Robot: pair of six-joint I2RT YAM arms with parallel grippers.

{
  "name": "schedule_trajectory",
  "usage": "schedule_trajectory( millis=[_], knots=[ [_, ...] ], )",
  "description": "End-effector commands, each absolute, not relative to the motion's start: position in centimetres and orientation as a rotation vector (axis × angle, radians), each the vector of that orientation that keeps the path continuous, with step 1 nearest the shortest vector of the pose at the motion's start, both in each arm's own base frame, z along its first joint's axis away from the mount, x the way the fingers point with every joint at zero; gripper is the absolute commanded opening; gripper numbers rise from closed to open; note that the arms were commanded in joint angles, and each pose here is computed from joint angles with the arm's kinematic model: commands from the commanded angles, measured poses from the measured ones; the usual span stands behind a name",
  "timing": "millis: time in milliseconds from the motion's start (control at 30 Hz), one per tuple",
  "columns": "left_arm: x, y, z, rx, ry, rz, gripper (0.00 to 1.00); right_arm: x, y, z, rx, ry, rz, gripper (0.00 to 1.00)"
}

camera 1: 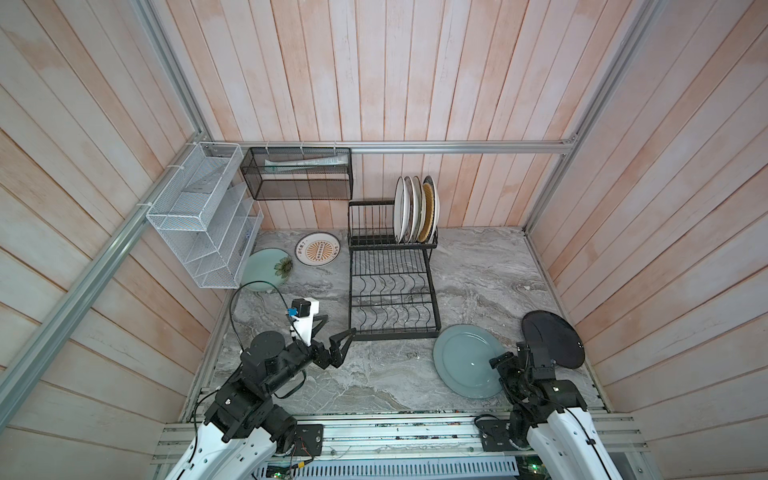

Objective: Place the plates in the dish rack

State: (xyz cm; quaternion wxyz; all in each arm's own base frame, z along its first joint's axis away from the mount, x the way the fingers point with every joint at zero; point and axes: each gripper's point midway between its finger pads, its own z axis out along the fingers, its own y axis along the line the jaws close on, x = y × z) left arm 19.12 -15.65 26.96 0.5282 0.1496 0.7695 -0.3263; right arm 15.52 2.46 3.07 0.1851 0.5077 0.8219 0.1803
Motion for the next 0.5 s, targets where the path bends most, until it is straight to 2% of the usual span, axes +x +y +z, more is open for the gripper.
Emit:
schedule_trajectory(
  millis=[0,67,100,167,333,467],
  knots=[
    [19.1,-15.5,26.5,0.35,1.847,-0.774,1.0,15.0,3.1,1.4,1.462,2.341,0.542,0.69],
    [19.1,-15.5,26.5,0.348,1.849,-0.773,1.0,15.2,3.0,1.1,1.467,2.327,0.543,0.65],
    [19.1,-15.5,26.5,0.346,1.849,-0.771,1.0,15.4,3.1,1.2,1.459,2.319,0.549,0.6],
    [19.2,-15.4,26.4,0.341,1.852,-0.767,1.0,15.6,2.8,1.0,1.469,2.292,0.548,0.55],
    [19.2,-15.4,26.5,0.339,1.849,-0.768,1.0,16.8,2.2,1.8,1.464,2.222,0.542,0.53],
    [19.2,-15.3,26.6,0.336,1.847,-0.765,1.0,17.7,2.4,1.2,1.489,2.179,0.584,0.46]
  ],
)
